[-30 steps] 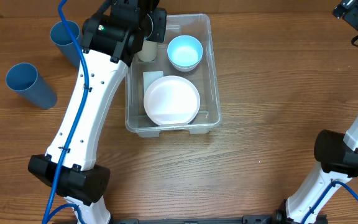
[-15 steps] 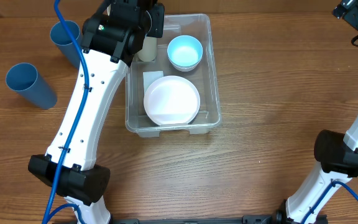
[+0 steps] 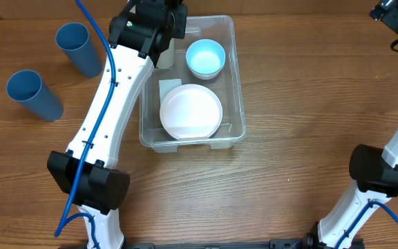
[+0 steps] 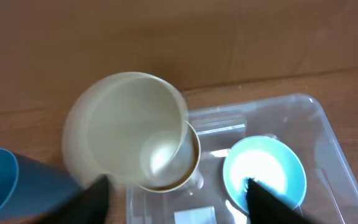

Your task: Pack container

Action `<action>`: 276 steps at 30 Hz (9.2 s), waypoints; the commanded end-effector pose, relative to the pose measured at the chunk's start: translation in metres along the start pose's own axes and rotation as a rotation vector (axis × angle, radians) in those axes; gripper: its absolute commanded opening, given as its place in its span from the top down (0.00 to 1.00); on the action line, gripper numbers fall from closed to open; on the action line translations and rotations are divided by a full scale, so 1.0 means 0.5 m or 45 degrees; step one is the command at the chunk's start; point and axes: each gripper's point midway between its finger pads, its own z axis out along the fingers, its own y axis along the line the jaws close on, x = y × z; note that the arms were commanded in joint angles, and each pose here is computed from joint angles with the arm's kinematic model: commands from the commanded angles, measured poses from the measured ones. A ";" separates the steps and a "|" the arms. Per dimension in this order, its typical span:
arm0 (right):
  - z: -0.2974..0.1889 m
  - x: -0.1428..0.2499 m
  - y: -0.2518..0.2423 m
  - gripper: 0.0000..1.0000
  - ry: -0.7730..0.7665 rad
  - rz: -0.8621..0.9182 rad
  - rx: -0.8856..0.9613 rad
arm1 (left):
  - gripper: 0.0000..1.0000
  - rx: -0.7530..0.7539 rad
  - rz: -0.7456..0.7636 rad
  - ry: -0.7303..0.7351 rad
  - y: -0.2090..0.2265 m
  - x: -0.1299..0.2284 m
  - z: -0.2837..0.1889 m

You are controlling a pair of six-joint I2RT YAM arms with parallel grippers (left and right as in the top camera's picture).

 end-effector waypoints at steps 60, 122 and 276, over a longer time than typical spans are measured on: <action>-0.005 -0.004 0.000 0.00 -0.016 0.007 0.001 | 0.96 0.160 -0.021 0.315 0.036 0.133 -0.311; -0.005 -0.004 0.000 0.00 -0.016 0.007 0.001 | 0.34 0.127 -0.019 0.367 -0.020 0.076 -0.119; -0.005 -0.004 0.000 0.00 -0.016 0.007 0.001 | 0.00 0.097 -0.199 -0.772 0.221 0.600 -0.252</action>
